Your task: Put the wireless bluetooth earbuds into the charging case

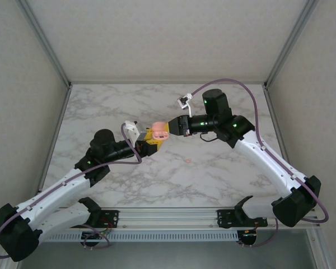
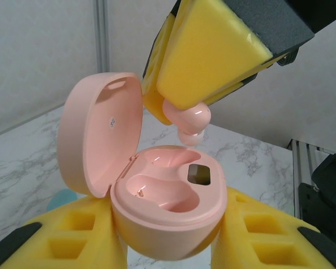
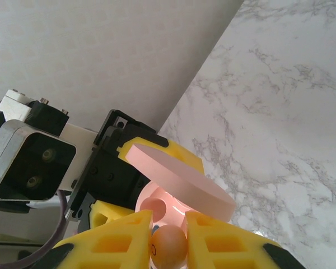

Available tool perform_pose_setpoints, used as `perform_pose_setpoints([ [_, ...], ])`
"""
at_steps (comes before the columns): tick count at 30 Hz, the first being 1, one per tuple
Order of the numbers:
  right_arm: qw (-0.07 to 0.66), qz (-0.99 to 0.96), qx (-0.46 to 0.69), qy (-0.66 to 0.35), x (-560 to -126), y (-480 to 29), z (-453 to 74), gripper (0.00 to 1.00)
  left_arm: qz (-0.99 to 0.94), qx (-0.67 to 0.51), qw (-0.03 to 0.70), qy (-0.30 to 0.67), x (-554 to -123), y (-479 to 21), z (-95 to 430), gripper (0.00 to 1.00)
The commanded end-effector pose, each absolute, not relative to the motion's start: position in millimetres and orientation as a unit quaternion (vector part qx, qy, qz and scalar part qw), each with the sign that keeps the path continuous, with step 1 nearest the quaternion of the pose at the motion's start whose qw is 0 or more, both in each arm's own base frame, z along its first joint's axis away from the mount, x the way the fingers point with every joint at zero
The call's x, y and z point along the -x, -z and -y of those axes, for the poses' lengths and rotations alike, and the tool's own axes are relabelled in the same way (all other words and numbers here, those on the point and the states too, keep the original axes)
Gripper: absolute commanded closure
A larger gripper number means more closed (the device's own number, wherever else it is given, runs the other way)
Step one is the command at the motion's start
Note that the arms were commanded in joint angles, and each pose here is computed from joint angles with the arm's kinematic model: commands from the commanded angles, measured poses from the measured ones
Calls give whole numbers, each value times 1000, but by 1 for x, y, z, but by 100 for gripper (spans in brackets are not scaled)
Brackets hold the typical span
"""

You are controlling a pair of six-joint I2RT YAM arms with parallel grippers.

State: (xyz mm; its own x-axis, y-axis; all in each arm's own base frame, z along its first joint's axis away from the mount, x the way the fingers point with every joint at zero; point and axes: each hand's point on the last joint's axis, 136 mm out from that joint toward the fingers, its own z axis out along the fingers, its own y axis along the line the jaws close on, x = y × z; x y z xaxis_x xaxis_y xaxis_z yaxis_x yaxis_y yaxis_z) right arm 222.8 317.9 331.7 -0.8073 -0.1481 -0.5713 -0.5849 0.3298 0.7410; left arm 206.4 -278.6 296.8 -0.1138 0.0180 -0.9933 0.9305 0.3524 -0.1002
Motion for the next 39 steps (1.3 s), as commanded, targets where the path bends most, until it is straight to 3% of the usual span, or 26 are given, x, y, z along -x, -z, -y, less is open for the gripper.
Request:
perform_pose_setpoints([
  [1,226,-783,238,-529,-224,-336,-319,79,-590,-380,568,430,-204,-325,281,71],
  [13,274,-775,229,-522,-225,-348,-310,79,-593,-376,572,424,-206,-324,280,71],
  [39,233,-777,226,-540,-220,-332,-322,79,-583,-373,585,423,-206,-332,280,70],
])
